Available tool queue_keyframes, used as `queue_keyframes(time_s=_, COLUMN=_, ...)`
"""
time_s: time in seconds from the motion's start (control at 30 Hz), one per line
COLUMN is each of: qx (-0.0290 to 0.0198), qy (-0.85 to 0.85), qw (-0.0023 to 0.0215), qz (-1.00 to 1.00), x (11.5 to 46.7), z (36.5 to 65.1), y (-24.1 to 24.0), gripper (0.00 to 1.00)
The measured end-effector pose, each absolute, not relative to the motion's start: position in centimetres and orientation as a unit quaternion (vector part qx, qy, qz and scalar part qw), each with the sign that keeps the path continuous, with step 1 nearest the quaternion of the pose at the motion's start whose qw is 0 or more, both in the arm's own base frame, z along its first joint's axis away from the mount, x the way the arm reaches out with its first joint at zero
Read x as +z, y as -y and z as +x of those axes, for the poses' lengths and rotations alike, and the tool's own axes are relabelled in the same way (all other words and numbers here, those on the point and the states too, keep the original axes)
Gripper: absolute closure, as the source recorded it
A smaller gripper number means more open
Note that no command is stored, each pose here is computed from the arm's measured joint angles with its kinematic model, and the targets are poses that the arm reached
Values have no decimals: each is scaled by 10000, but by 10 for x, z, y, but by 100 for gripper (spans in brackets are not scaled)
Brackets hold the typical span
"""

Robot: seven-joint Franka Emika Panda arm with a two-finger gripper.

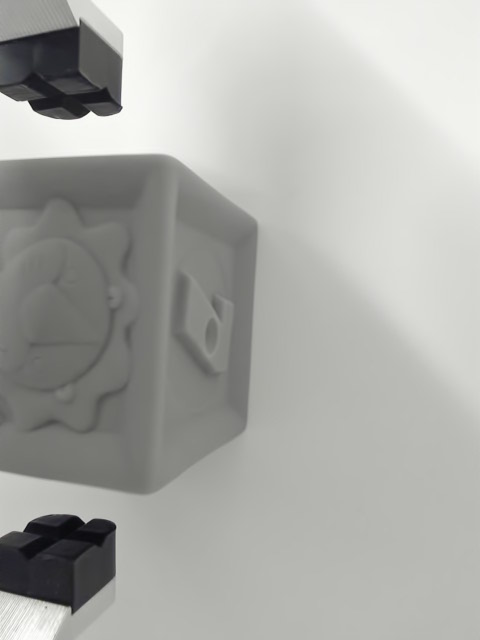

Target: Destack cube

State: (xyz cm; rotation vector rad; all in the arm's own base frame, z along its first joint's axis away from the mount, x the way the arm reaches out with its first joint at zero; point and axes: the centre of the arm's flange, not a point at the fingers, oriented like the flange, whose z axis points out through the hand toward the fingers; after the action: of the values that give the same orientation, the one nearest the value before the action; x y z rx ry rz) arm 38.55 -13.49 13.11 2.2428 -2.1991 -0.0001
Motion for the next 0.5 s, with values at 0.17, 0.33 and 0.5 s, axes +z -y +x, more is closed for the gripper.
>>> queue_keyframes(time_s=0.17, qx=3, qy=6999, qw=0, qz=7142, x=144, z=385, y=135, gripper=0)
queue_keyframes(time_s=0.33, qx=6, qy=6995, qw=-2, qz=7147, x=159, z=386, y=135, gripper=0)
queue_keyframes(time_s=0.5, qx=11, qy=6993, qw=-6, qz=7149, x=177, z=386, y=135, gripper=0)
